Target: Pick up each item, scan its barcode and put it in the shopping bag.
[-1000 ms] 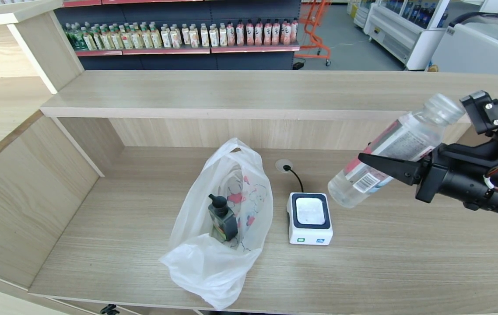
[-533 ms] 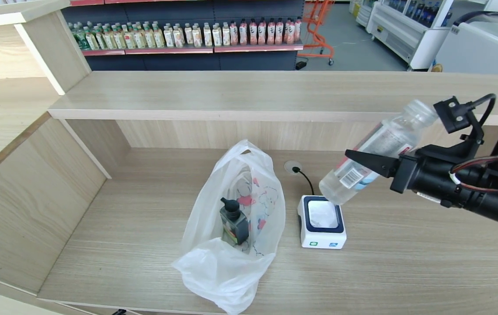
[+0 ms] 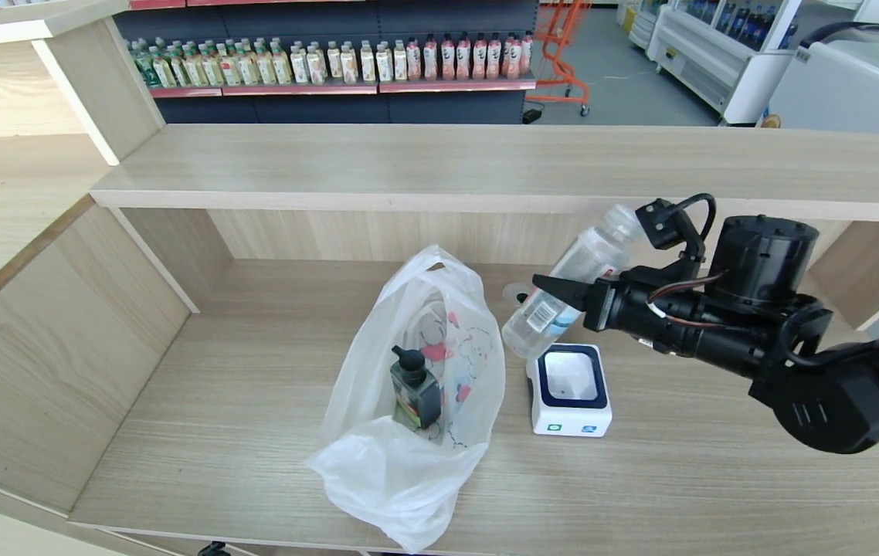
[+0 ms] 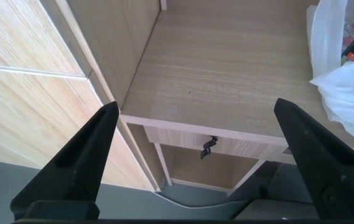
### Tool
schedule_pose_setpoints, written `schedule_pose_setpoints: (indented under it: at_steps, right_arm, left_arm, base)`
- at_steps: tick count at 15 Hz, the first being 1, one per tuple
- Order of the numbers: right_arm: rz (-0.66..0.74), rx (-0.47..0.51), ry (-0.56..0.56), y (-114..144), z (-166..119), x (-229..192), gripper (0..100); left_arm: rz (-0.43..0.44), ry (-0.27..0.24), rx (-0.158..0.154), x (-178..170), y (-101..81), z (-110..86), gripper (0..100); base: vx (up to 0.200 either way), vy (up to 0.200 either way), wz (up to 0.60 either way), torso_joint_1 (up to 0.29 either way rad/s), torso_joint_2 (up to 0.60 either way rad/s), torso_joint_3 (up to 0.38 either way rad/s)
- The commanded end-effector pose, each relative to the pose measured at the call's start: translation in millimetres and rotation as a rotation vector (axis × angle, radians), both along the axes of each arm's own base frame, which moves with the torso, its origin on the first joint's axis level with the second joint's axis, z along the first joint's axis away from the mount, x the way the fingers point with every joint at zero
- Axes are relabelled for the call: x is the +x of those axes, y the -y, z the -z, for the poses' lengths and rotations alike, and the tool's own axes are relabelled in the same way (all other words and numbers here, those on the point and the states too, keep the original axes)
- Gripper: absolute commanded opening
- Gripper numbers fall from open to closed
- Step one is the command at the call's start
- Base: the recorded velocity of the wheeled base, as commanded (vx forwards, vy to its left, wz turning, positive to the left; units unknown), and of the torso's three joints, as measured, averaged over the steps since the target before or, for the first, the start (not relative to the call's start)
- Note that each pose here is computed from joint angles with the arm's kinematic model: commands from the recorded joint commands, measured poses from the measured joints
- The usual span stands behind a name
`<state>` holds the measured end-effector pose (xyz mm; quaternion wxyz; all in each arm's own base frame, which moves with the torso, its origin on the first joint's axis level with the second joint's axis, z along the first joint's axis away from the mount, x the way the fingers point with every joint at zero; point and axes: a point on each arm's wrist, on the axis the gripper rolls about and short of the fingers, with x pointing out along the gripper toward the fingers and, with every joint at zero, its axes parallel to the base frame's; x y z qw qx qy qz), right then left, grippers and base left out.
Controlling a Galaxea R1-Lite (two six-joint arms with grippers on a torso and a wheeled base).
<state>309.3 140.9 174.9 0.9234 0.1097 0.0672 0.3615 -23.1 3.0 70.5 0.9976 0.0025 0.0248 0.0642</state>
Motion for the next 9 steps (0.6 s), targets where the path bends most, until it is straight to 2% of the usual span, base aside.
schedule_pose_setpoints:
  at_steps: [1, 6, 9]
  right_arm:
    - [-0.037, -0.026, -0.051, -21, 26, 17, 0]
    - [-0.118, -0.089, 0.045, -68, 42, 43, 0]
    - [-0.143, -0.122, 0.087, -83, 53, 54, 0]
  left_arm:
    - [0.0, 0.001, 0.0, 0, 0.0, 0.0, 100]
    - [0.0, 0.001, 0.0, 0, 0.0, 0.0, 100]
    - [0.0, 0.001, 0.0, 0, 0.0, 0.0, 100]
  base:
    - [0.0, 0.0, 0.0, 0.0, 0.0, 0.0]
    - [0.0, 0.0, 0.0, 0.0, 0.0, 0.0]
    - [0.0, 0.0, 0.0, 0.0, 0.0, 0.0]
